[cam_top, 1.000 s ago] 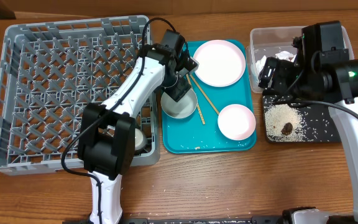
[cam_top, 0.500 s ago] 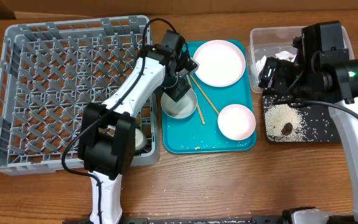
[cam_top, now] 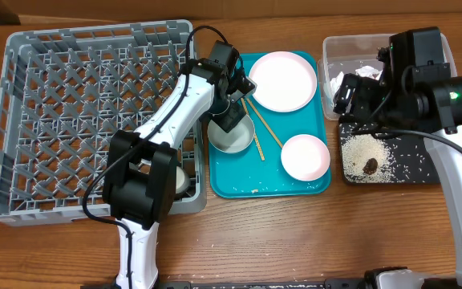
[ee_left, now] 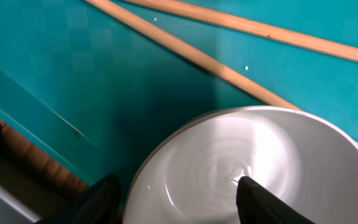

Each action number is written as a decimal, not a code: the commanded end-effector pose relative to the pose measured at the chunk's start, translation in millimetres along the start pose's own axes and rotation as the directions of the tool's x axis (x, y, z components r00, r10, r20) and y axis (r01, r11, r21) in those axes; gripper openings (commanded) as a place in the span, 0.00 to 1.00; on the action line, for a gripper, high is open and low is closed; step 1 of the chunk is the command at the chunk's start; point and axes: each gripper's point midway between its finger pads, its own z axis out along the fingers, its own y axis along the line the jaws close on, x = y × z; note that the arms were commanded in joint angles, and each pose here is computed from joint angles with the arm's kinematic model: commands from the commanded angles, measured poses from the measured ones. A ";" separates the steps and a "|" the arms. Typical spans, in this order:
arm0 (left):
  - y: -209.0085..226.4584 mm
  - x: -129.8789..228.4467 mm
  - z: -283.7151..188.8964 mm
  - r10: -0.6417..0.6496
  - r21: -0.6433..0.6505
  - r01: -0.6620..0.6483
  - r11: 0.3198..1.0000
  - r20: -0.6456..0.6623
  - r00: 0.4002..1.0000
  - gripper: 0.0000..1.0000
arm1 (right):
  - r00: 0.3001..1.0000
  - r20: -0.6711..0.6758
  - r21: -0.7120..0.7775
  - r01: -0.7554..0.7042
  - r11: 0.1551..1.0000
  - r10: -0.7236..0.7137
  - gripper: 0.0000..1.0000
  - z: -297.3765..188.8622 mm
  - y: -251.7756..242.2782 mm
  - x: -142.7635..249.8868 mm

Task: Sort waste into correct bins and load items into the dishwasher
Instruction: 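Lower left gripper and grasp the grey bowl's rim, then lift the grey bowl and carry it over the dish rack, then set the grey bowl into the rack's back row and release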

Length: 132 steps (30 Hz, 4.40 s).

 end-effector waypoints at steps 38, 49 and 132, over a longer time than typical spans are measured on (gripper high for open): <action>-5.3 2.9 19.3 0.021 0.020 -0.020 1.000 -0.005 1.000 0.31 | 0.999 0.028 0.004 0.034 0.999 -0.035 1.00 -6.4 0.4 -5.5; -1.6 0.8 13.5 0.001 -0.002 -0.001 1.000 -0.003 1.000 0.04 | 0.999 0.029 0.004 0.035 0.999 -0.035 1.00 -6.4 0.4 -5.7; 171.0 16.1 -122.0 -0.400 -0.920 0.386 0.064 0.331 0.855 0.37 | 0.997 0.067 -0.012 0.038 0.999 -0.037 1.00 -6.9 4.6 -14.9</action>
